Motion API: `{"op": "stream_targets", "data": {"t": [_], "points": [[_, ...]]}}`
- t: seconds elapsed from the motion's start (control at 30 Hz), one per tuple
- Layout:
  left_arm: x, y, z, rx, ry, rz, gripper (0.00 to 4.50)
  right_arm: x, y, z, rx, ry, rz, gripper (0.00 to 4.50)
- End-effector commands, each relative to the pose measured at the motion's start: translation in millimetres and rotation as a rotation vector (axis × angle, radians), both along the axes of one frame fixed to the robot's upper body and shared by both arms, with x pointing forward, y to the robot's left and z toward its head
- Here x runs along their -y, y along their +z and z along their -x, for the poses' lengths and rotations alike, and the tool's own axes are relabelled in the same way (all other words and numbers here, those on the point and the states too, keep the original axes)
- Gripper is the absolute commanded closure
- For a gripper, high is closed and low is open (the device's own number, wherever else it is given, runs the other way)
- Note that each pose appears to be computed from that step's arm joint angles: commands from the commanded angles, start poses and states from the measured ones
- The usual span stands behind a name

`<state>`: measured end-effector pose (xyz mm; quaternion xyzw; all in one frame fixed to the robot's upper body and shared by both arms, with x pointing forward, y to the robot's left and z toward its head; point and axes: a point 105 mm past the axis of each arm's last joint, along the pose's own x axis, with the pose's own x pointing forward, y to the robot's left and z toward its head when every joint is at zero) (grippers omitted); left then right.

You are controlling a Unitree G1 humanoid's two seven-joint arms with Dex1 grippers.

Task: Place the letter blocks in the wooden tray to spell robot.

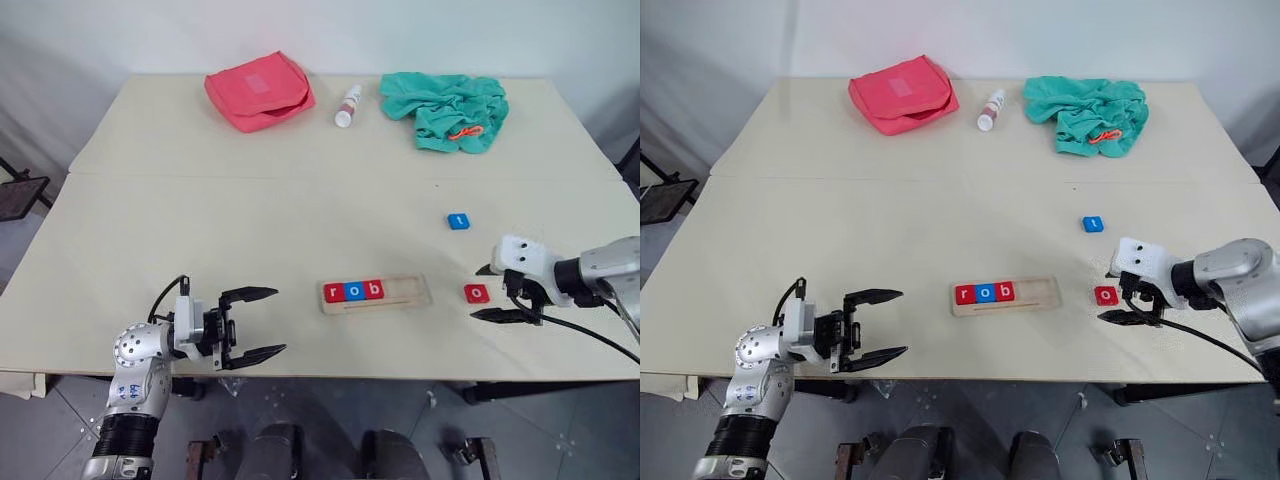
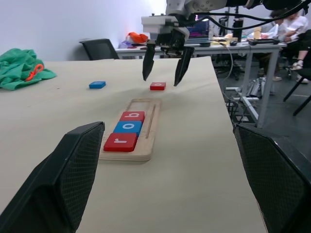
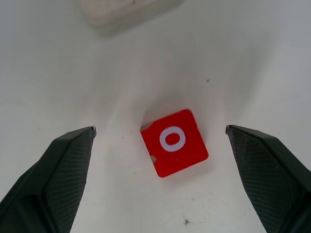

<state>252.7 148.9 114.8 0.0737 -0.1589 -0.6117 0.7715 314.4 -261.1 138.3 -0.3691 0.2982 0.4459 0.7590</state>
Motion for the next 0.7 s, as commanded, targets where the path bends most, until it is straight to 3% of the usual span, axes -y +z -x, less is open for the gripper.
{"op": "stream_targets", "data": {"t": [0.03,0.6,0.7], "points": [[-1.5,6.1,5.4,0.034,0.015,0.008,0.00,3.5,-0.9,-3.5,-0.012,0.037,0.036,0.02],[1.4,7.4,2.6,0.037,0.014,0.009,0.00,-0.9,-3.5,-10.8,-0.007,0.025,0.037,0.02],[1.3,7.9,1.1,0.039,0.010,0.008,0.00,-2.9,-3.0,-11.2,-0.006,0.015,0.024,0.96]]}}
